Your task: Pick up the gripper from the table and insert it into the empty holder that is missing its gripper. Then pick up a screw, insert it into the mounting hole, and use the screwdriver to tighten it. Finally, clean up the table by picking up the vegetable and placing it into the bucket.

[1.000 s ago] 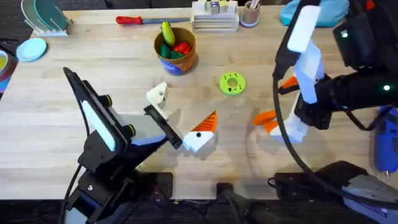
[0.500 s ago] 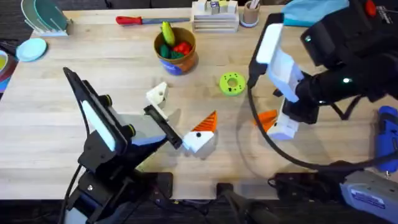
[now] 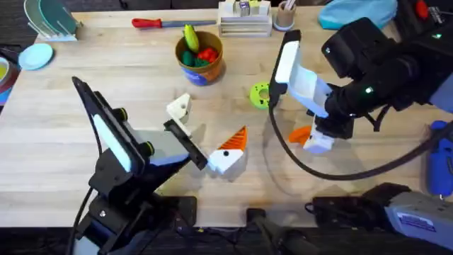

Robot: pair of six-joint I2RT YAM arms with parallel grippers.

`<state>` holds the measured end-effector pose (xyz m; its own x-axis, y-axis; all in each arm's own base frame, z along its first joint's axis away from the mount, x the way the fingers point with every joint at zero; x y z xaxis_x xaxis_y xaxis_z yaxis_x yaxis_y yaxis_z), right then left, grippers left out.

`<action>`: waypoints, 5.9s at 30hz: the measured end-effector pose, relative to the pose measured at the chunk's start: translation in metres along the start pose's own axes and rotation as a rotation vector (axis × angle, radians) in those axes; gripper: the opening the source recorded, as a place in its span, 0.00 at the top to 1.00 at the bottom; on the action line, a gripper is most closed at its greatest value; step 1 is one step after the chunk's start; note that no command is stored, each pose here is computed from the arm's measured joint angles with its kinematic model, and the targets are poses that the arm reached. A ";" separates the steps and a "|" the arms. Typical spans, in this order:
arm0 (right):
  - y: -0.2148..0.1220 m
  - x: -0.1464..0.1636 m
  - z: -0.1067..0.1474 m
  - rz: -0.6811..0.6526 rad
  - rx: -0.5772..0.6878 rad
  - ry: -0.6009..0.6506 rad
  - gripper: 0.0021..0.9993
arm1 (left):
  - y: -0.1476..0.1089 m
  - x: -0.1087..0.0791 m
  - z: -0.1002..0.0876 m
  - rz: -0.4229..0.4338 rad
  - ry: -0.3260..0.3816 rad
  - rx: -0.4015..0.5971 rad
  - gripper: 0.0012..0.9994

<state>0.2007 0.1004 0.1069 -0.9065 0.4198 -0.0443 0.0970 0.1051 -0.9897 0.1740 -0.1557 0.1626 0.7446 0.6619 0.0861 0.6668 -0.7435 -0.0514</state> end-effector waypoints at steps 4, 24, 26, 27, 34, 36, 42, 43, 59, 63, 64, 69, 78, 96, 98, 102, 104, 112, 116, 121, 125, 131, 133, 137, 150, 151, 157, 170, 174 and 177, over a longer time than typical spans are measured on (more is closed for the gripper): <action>0.000 0.000 0.000 0.000 0.001 -0.008 0.54 | 0.000 0.000 0.000 0.000 0.000 0.000 0.01; -0.028 0.004 -0.004 0.082 -0.105 0.018 0.99 | 0.000 0.000 0.000 0.000 0.000 0.000 0.01; -0.038 0.005 -0.005 0.110 -0.145 0.057 0.99 | 0.000 0.000 0.000 0.000 0.000 0.000 0.01; -0.044 0.005 -0.005 0.125 -0.170 0.081 0.99 | 0.000 0.000 0.000 0.000 0.000 0.000 0.01; -0.093 0.008 -0.040 0.140 -0.508 0.243 0.99 | 0.000 0.000 0.000 0.000 0.000 0.000 0.01; -0.108 0.009 -0.054 0.109 -0.608 0.291 0.99 | 0.000 0.000 0.000 0.000 0.000 -0.001 0.01; -0.102 0.007 -0.075 -0.061 -0.646 0.560 0.99 | 0.000 -0.002 -0.001 0.013 0.002 -0.006 0.01; -0.095 0.007 -0.077 -0.097 -0.621 0.624 0.99 | 0.000 -0.004 -0.002 0.023 0.002 -0.010 0.01; -0.049 0.047 -0.134 -0.799 -0.407 0.924 0.99 | -0.004 -0.034 -0.005 0.210 -0.063 -0.023 0.01; -0.058 0.046 -0.144 -0.891 -0.439 0.919 0.99 | -0.004 -0.034 -0.005 0.215 -0.075 -0.022 0.01; -0.061 0.044 -0.145 -0.906 -0.449 0.926 0.99 | -0.004 -0.034 -0.006 0.216 -0.078 -0.022 0.01; -0.071 0.038 -0.152 -0.960 -0.490 0.938 0.99 | -0.004 -0.035 -0.006 0.217 -0.097 -0.020 0.01; -0.057 0.039 -0.165 -1.109 -0.437 0.941 0.99 | -0.003 -0.029 -0.005 0.186 -0.109 -0.017 0.01; -0.062 0.051 -0.153 -1.236 -0.409 0.868 0.99 | -0.003 -0.032 -0.005 0.205 -0.114 -0.015 0.01; -0.062 0.051 -0.153 -1.232 -0.419 0.854 0.99 | -0.003 -0.033 -0.005 0.205 -0.114 -0.014 0.01; -0.063 0.049 -0.156 -1.219 -0.452 0.823 0.99 | -0.004 -0.033 -0.005 0.208 -0.113 -0.017 0.01; -0.064 0.047 -0.158 -1.212 -0.470 0.807 0.99 | -0.004 -0.033 -0.007 0.210 -0.108 -0.026 0.01; -0.053 0.046 -0.171 -1.242 -0.465 0.788 0.99 | -0.003 -0.027 -0.010 0.175 -0.107 -0.038 0.01; -0.049 0.057 -0.180 -1.266 -0.443 0.751 0.99 | -0.004 -0.033 -0.010 0.211 -0.110 -0.037 0.01; -0.041 0.061 -0.188 -1.281 -0.422 0.750 0.99 | -0.005 -0.036 -0.009 0.233 -0.116 -0.031 0.01; -0.035 0.061 -0.191 -1.293 -0.402 0.766 0.99 | -0.005 -0.036 -0.006 0.230 -0.127 -0.021 0.01; -0.033 0.062 -0.191 -1.303 -0.387 0.778 0.99 | -0.005 -0.036 -0.006 0.230 -0.138 -0.019 0.01; -0.033 0.062 -0.191 -1.303 -0.387 0.778 0.99 | -0.005 -0.035 -0.006 0.230 -0.138 -0.019 0.01; -0.033 0.062 -0.191 -1.304 -0.383 0.783 0.89 | -0.005 -0.035 -0.006 0.229 -0.139 -0.018 0.01; -0.028 0.070 -0.192 -1.313 -0.355 0.772 0.29 | -0.005 -0.040 -0.009 0.254 -0.177 -0.022 0.01; -0.028 0.070 -0.192 -1.312 -0.356 0.774 0.27 | -0.005 -0.040 -0.008 0.254 -0.179 -0.019 0.01; -0.029 0.062 -0.191 -1.304 -0.379 0.782 0.12 | -0.005 -0.040 -0.006 0.254 -0.195 -0.009 0.01; -0.030 -0.024 -0.178 -0.962 -0.561 0.926 0.07 | -0.005 -0.041 -0.006 0.260 -0.201 -0.008 0.01; -0.041 -0.041 -0.162 -0.708 -0.566 0.927 0.07 | -0.005 -0.041 -0.006 0.260 -0.201 -0.008 0.01; -0.035 -0.051 -0.145 -0.464 -0.515 0.916 0.07 | -0.005 -0.041 -0.006 0.261 -0.201 -0.008 0.01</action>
<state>0.3025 0.2059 0.1637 -0.2806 0.7201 0.6346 0.1795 0.6889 -0.7023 0.1395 -0.1795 0.1652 0.8817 0.4543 -0.1271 0.4533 -0.8905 -0.0381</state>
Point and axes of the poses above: each hand's point on the last joint's axis, 136 mm out from that joint toward the fingers, its own y axis out along the fingers, its own x axis along the line the jaws close on, z = x × y, the point moved 1 cm from there along -y, back along the fingers, and after that the axes turned 5 degrees about y, right-handed, at the moved point
